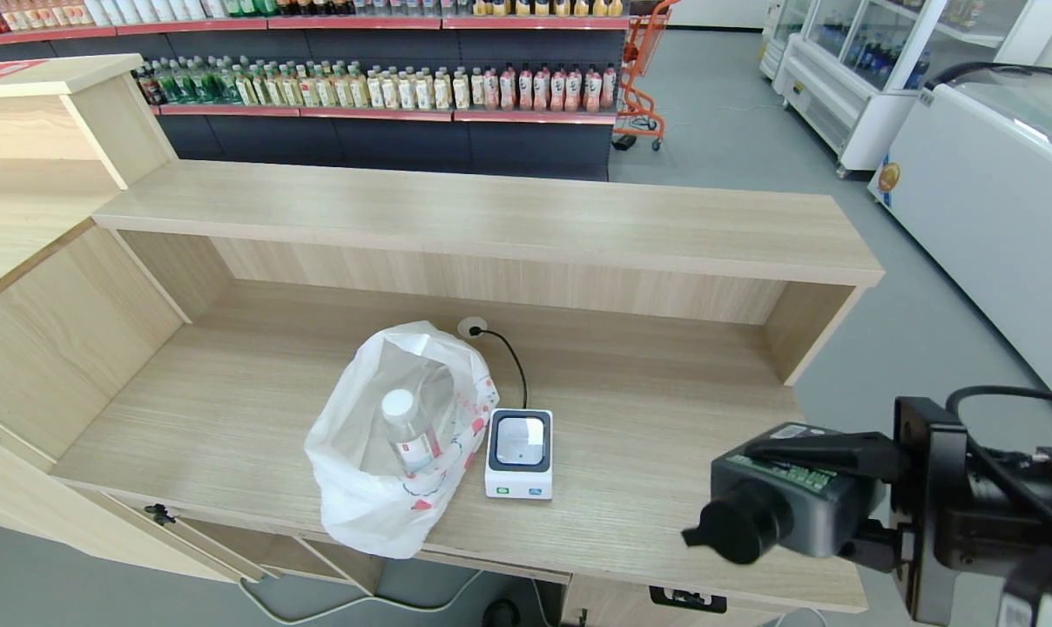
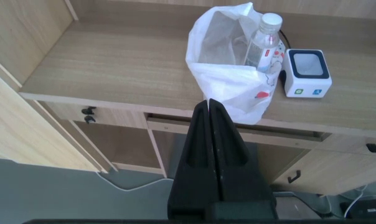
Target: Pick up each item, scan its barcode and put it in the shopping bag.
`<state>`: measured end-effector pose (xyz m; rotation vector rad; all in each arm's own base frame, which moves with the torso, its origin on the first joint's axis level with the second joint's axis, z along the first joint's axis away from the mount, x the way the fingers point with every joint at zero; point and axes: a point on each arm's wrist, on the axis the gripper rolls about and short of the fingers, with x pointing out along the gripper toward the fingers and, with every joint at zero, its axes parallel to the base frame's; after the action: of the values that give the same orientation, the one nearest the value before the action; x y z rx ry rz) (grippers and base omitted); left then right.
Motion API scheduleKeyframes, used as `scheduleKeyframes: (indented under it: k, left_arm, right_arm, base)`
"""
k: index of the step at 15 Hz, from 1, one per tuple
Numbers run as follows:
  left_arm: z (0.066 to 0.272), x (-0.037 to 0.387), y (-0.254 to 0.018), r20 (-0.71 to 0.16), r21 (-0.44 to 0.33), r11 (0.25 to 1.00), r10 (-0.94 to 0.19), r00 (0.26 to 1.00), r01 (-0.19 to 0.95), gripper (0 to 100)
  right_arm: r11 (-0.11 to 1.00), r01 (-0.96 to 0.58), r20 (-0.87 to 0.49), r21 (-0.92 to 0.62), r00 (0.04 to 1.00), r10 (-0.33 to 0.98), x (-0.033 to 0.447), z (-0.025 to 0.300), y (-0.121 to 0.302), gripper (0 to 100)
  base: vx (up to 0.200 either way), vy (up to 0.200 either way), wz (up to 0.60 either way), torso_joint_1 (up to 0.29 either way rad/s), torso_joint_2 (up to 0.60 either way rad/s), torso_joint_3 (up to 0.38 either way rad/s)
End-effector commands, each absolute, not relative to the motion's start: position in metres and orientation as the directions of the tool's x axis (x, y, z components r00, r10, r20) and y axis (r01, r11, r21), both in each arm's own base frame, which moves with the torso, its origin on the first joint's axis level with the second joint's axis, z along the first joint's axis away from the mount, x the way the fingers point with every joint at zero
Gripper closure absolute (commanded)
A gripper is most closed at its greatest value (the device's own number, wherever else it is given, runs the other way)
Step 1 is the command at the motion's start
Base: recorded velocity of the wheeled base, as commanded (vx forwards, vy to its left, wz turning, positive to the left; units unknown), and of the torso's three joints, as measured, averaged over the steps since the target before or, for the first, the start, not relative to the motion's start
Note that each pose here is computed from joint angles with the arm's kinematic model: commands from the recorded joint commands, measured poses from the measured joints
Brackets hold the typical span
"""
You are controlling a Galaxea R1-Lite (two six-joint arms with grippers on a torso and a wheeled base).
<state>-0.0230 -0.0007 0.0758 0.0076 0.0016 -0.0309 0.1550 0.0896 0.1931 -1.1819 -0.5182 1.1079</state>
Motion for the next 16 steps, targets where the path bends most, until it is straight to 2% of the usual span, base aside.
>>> scheduleKeyframes:
  k: [1,3,4,5,6,8,10,16]
  left_arm:
    - [0.076,-0.023,-0.001,-0.002,0.008,1.0,-0.031,1.0,0.031,100]
    - [0.076,-0.023,-0.001,-0.002,0.008,1.0,-0.031,1.0,0.031,100]
    - [0.076,-0.023,-0.001,-0.003,0.008,1.0,-0.031,1.0,0.031,100]
    - [0.076,-0.023,-0.001,-0.003,0.008,1.0,-0.031,1.0,0.031,100]
    - [0.076,-0.023,-0.001,-0.002,0.008,1.0,-0.031,1.0,0.031,100]
    - [0.076,-0.023,-0.001,0.0,0.008,1.0,-0.031,1.0,0.031,100]
    - [0.076,-0.023,-0.001,-0.002,0.008,1.0,-0.031,1.0,0.031,100]
    - [0.076,-0.023,-0.001,0.0,0.008,1.0,-0.031,1.0,0.031,100]
  right_arm:
    - [0.315,-0.616,-0.179,-0.722,0.606,0.775,0.15,0.216,0.065,100]
    - [0.574,-0.709,-0.135,-0.411,0.67,0.73,0.159,0.236,0.066,100]
    - [0.7,-0.666,-0.156,-0.257,0.744,0.65,0.165,0.235,0.063,100]
    - [0.757,-0.635,-0.179,-0.152,0.771,0.611,0.171,0.232,0.063,100]
    - [0.809,-0.567,-0.219,0.154,0.778,0.588,0.178,0.223,0.063,100]
    - [0.8,-0.453,-0.266,0.393,0.777,0.57,0.191,0.212,0.062,100]
    - [0.79,-0.404,-0.312,0.461,0.76,0.57,0.198,0.199,0.058,100]
    - [0.803,-0.358,-0.389,0.477,0.733,0.558,0.201,0.177,0.058,100]
  base:
    - [0.0,0.0,0.0,0.0,0.0,0.0]
    - [0.0,0.0,0.0,0.0,0.0,0.0]
    - [0.0,0.0,0.0,0.0,0.0,0.0]
    - [0.0,0.0,0.0,0.0,0.0,0.0]
    - [0.0,0.0,0.0,0.0,0.0,0.0]
    - [0.0,0.0,0.0,0.0,0.0,0.0]
    - [0.0,0.0,0.0,0.0,0.0,0.0]
    - [0.0,0.0,0.0,0.0,0.0,0.0]
